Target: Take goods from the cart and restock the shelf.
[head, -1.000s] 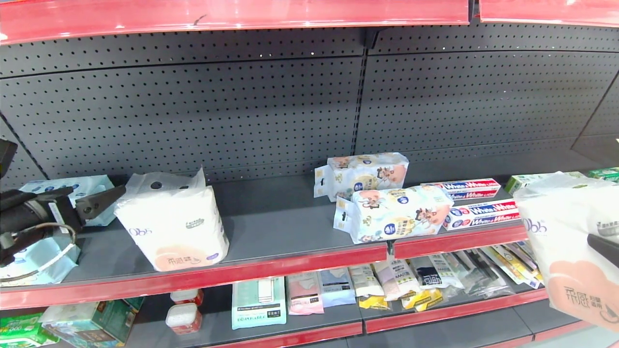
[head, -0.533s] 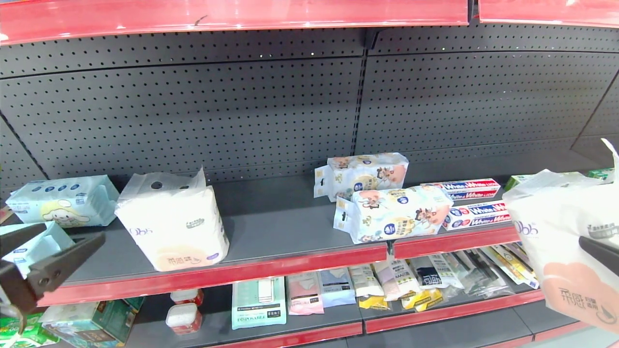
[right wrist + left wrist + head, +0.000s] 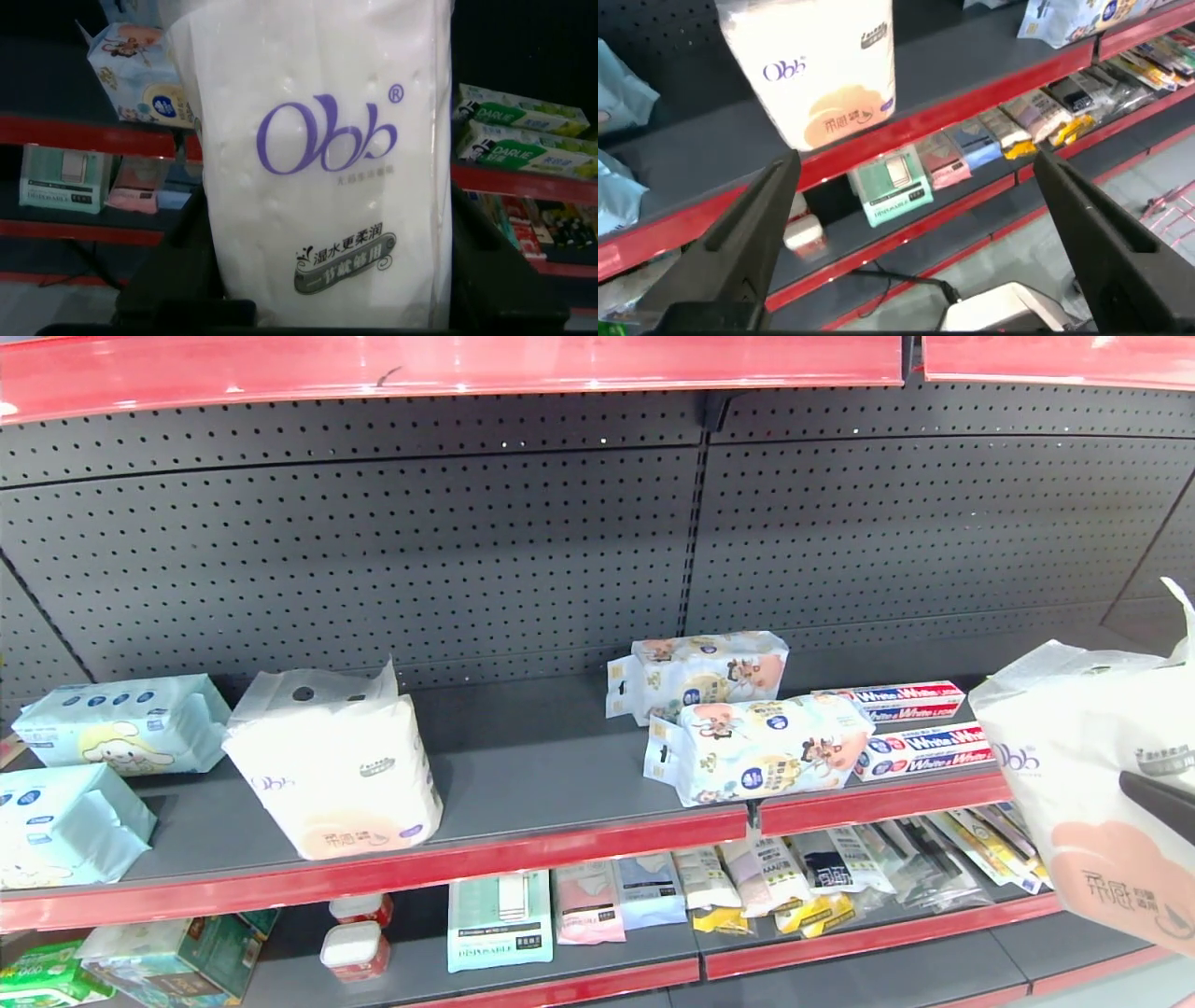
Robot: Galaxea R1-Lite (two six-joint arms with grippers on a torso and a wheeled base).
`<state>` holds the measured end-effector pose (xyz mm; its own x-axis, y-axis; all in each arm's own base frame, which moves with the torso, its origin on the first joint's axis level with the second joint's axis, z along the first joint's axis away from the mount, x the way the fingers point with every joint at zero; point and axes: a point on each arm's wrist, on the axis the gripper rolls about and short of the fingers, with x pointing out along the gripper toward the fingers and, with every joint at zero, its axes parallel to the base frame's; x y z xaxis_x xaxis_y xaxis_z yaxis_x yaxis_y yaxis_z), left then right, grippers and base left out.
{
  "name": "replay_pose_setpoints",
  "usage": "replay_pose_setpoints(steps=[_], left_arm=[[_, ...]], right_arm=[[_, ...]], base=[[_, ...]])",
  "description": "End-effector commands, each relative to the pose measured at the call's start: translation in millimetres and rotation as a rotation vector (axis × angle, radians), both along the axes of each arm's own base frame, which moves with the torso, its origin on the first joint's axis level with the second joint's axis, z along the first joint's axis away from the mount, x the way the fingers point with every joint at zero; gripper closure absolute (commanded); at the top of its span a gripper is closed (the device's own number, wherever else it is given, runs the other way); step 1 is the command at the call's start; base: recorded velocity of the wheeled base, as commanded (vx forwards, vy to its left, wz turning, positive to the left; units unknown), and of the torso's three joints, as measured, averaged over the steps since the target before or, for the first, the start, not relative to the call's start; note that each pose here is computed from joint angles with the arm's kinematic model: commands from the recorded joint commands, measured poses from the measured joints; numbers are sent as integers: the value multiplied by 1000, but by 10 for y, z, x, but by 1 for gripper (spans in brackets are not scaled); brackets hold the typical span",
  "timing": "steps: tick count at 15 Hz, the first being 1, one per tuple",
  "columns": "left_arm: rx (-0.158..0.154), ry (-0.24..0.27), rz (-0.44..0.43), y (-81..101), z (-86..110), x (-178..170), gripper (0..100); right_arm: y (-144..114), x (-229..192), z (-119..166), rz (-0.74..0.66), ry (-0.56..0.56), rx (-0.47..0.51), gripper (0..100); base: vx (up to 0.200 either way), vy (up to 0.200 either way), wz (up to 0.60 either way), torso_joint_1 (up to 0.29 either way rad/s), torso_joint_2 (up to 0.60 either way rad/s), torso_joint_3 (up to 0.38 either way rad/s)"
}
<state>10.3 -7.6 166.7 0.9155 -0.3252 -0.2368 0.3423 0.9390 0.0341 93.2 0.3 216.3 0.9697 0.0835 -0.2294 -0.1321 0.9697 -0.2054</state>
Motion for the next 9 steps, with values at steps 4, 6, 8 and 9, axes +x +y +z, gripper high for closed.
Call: replay_pose_setpoints(steps=[4,6,8,9], left_arm=[[3,-49,-3,-3,-17,-111,0],[3,-47,-1,-2,-21,-110,0],[3,-47,0,-2,-21,-110,0],[4,-46,2,-2,-26,-109,0]], right_arm=[[-20,16,-6,-23,7,1,100],[-21,16,-6,-25,7,1,100],[-21,20,-3,-25,7,1,100],[-21,20,1,-25,5,0,100]], base=[[0,0,0,0,0,0],[0,0,0,0,0,0],[0,0,0,0,0,0],[0,0,0,0,0,0]])
